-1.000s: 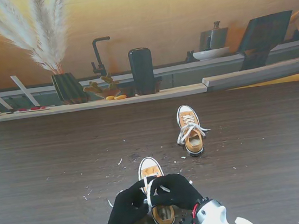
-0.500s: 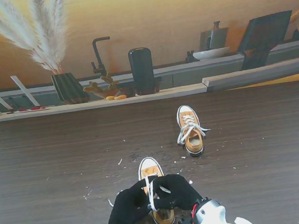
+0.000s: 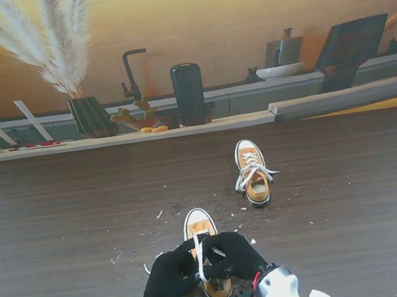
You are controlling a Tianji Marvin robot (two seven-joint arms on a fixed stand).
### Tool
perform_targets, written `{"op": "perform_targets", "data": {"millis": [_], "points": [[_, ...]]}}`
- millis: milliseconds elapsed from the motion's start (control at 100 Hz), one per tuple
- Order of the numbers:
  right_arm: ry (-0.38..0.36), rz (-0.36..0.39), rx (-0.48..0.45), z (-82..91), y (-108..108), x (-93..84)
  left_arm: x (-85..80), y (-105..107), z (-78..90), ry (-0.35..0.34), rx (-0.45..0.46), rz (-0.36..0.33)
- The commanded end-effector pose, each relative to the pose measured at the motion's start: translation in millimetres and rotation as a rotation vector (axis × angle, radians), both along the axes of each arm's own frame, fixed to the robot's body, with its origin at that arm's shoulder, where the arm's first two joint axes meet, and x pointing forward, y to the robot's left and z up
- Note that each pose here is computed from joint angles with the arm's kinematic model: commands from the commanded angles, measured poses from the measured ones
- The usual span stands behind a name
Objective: Tie the shoelaces into a bow on the shoes
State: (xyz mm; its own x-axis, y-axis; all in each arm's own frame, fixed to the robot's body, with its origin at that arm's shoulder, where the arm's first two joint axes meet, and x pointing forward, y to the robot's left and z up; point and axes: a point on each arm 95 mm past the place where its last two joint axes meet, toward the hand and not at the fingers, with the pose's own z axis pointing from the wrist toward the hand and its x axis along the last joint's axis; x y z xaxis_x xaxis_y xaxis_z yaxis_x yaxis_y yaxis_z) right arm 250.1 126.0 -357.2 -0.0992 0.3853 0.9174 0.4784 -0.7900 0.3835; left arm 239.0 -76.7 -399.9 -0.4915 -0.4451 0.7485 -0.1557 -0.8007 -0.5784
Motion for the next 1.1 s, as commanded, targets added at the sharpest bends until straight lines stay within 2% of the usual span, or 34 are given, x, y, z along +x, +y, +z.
{"op": "perform_targets", "data": {"millis": [0,430,700,1090], "points": [[0.012,0.008,0.019,2.1,4.7,-1.5,-3.1,-5.0,1.6,-0.004,0.016,-0.025],[0.035,-0.033,0.067,0.8,4.4,-0.7,-6.6,-4.9,4.6,-0.034,0.040,-0.044],[0.039,-0.040,0.125,3.1,0.3,-1.4,-8.3,2.4,5.9,-0.027,0.052,-0.050],[0.028,-0.012,0.097,4.4,-5.9,-1.6,-9.4,11.5,6.6,0.000,0.051,-0.067]]}}
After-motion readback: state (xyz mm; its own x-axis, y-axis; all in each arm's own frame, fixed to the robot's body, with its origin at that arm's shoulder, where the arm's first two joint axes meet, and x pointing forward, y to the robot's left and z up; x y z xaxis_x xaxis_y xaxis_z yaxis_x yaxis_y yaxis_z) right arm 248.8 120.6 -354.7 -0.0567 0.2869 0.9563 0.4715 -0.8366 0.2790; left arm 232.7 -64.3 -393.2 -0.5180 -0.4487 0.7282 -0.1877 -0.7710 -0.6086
